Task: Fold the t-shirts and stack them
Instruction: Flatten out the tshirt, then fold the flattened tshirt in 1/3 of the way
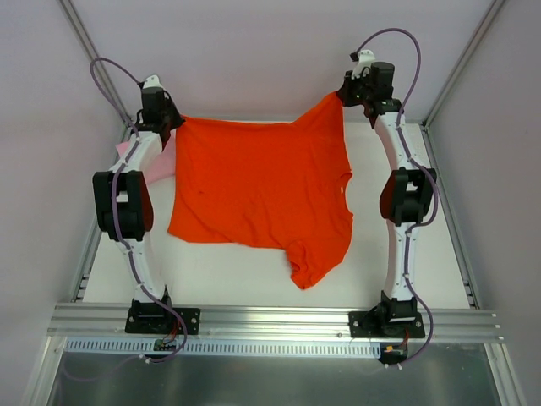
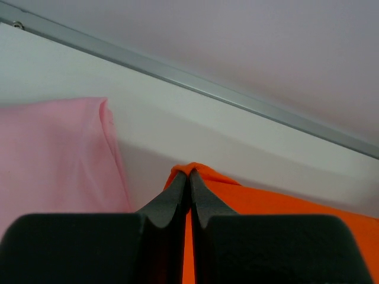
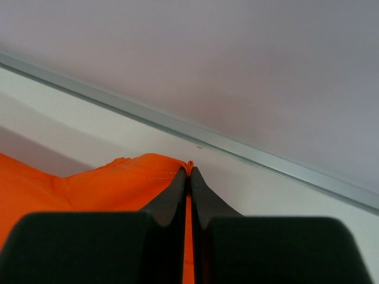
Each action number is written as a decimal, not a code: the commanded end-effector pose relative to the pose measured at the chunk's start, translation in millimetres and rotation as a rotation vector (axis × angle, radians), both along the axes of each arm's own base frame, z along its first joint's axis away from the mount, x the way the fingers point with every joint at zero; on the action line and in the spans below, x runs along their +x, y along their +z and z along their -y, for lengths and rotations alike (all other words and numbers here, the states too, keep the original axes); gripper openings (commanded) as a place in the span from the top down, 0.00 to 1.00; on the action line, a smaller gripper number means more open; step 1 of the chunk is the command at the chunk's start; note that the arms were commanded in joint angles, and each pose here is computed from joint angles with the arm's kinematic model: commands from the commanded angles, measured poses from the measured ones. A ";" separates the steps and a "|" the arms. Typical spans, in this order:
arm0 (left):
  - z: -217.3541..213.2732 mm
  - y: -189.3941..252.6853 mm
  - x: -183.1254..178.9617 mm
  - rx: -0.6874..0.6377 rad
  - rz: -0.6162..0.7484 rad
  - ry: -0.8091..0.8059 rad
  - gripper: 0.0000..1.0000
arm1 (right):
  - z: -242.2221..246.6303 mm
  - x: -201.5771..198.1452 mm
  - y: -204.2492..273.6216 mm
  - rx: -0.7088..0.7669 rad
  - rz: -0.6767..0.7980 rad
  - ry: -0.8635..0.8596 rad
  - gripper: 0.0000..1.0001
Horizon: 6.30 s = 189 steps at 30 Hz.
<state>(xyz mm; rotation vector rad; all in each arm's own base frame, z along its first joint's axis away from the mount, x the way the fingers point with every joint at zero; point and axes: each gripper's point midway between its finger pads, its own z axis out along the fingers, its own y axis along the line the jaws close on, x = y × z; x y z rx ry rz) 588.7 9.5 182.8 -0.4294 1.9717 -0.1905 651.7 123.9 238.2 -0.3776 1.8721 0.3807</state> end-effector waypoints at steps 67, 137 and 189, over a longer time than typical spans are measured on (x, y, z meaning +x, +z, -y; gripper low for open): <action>20.2 27.7 25.1 -0.031 0.154 -0.300 1.00 | -4.7 -67.3 69.1 0.011 0.103 -0.045 0.99; -15.9 1.2 112.2 -0.081 0.242 -0.072 1.00 | 6.2 54.3 40.5 0.092 0.258 -0.189 0.99; -20.2 8.0 9.1 -0.090 0.551 -0.506 1.00 | 7.0 -92.9 -6.2 0.123 -0.027 -0.129 0.99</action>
